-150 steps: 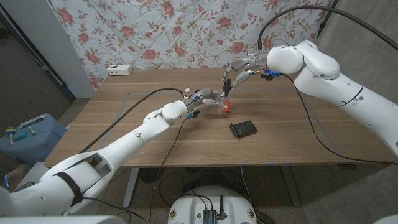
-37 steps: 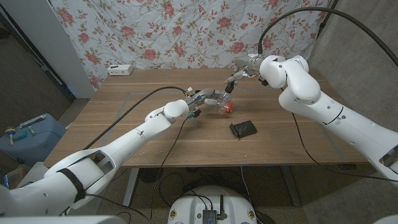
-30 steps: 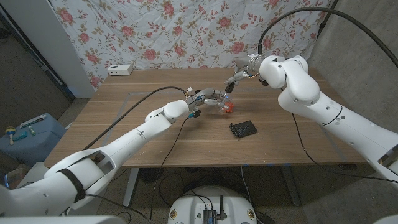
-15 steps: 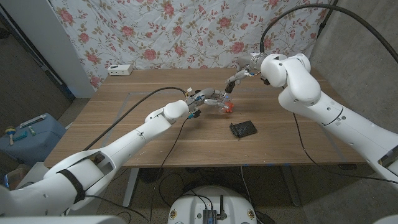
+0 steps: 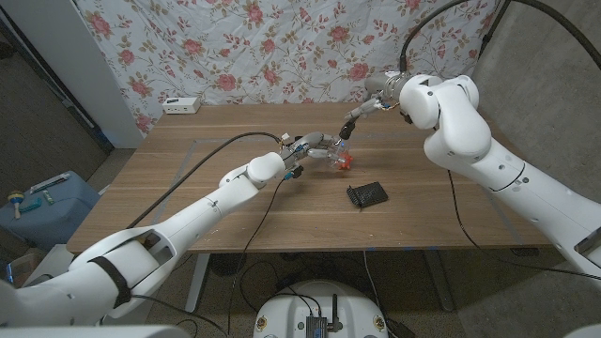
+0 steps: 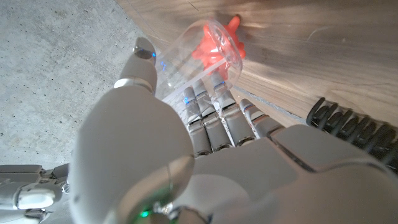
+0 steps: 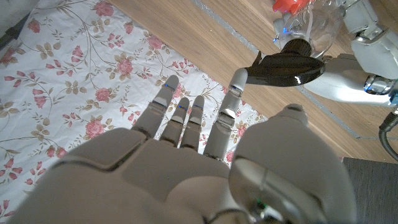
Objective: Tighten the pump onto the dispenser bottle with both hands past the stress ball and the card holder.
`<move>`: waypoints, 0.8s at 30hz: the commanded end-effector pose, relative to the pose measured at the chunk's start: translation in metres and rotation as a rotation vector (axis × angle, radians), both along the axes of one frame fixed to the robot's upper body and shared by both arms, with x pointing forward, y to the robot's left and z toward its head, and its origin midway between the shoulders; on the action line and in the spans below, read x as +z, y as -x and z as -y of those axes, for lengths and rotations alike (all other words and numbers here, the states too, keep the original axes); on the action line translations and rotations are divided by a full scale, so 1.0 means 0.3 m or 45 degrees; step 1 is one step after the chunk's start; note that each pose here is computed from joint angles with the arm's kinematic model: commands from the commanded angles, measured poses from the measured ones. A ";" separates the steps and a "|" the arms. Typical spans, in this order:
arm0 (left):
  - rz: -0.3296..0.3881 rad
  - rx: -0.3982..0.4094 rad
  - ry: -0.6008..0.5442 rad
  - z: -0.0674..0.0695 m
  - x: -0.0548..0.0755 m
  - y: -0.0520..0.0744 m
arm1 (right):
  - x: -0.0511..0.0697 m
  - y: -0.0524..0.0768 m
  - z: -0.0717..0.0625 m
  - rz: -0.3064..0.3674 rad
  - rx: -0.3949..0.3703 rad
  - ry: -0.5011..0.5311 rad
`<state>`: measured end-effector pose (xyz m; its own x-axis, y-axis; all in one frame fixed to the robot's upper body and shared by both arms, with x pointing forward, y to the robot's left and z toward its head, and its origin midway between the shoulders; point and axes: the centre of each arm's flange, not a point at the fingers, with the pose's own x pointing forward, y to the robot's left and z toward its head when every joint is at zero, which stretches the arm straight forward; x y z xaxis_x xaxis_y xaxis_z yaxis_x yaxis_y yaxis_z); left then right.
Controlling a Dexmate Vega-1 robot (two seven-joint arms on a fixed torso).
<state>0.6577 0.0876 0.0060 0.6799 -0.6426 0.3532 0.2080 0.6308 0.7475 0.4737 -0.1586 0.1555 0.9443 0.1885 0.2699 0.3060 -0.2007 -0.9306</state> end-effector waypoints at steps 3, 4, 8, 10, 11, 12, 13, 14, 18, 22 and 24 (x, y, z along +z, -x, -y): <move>0.010 -0.015 0.015 0.008 0.003 -0.015 | 0.024 0.036 0.024 0.015 0.005 -0.007; 0.011 -0.015 0.015 0.009 0.004 -0.016 | 0.024 0.037 0.025 0.011 0.006 -0.008; 0.013 -0.020 0.013 0.013 0.008 -0.021 | 0.027 0.038 0.028 0.002 0.014 0.001; 0.012 -0.023 0.016 0.015 0.009 -0.023 | 0.028 0.037 0.031 -0.009 0.016 0.005; 0.012 -0.024 0.016 0.017 0.009 -0.023 | 0.028 0.036 0.032 -0.015 0.018 0.005; 0.012 -0.025 0.016 0.018 0.009 -0.024 | 0.028 0.035 0.033 -0.020 0.023 0.007; 0.011 -0.026 0.017 0.019 0.009 -0.024 | 0.027 0.033 0.034 -0.023 0.029 0.006; 0.011 -0.027 0.018 0.021 0.010 -0.025 | 0.025 0.031 0.035 -0.024 0.038 0.005; 0.011 -0.028 0.018 0.025 0.010 -0.027 | 0.019 0.024 0.041 -0.038 0.071 0.001; 0.013 -0.028 0.021 0.027 0.012 -0.028 | 0.010 0.013 0.044 -0.054 0.078 0.000; 0.012 -0.027 0.021 0.028 0.012 -0.028 | 0.005 0.007 0.049 -0.060 0.090 -0.017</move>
<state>0.6645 0.0821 0.0089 0.6647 -0.6499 0.3686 0.2120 0.6372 0.7410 0.4655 -0.1688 0.1613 0.9423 0.2209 0.2514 0.2947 -0.1919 -0.9361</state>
